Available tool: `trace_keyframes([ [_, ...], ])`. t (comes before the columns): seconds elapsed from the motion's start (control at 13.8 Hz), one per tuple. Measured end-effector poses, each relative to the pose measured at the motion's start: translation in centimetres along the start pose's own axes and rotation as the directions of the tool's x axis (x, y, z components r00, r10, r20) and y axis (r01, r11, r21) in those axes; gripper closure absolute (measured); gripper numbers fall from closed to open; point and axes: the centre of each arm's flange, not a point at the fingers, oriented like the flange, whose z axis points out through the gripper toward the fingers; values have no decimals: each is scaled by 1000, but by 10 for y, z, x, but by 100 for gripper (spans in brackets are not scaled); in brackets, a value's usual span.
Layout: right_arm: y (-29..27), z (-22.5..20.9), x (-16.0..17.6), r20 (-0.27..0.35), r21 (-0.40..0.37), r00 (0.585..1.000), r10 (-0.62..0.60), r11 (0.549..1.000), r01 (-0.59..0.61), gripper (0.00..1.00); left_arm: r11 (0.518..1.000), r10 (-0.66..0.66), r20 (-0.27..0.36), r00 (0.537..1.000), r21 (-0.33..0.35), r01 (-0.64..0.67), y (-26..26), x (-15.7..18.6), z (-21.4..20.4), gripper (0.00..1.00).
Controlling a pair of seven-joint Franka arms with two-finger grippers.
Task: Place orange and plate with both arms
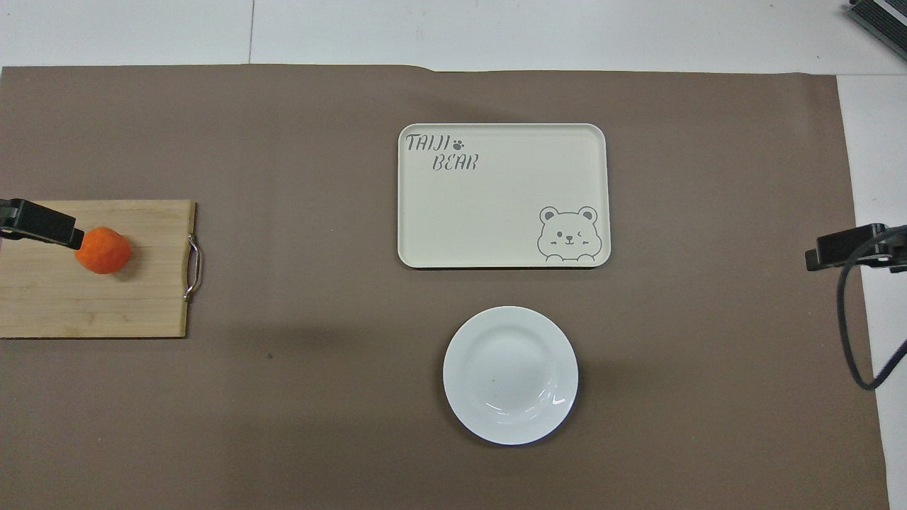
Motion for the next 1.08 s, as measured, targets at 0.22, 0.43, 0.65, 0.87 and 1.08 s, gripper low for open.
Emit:
trace_keyframes([
  [0.22, 1, 0, 0, 1, 0, 1000, 2, 1000, -2, 0, 1000, 25, -8, 1000, 2, -24, -17, 3, 4, 0],
  [0.43, 1, 0, 0, 1, 0, 1000, 1, 1000, -1, 0, 999, 47, -20, 999, 3, -47, -39, 9, 14, 0],
  [0.65, 0, 0, 0, 1, 0, 1000, 0, 1000, 0, 0, 997, 77, -39, 996, 11, -76, -57, 15, 22, 0],
  [0.87, 0, 0, 0, 2, 0, 1000, 0, 1000, 0, 0, 996, 91, -53, 994, 17, -90, -69, 16, 24, 0],
  [1.08, 2, 1, -2, 15, 1, 1000, 4, 1000, -4, 0, 995, 102, -65, 993, 23, -100, -81, 15, 25, 0],
])
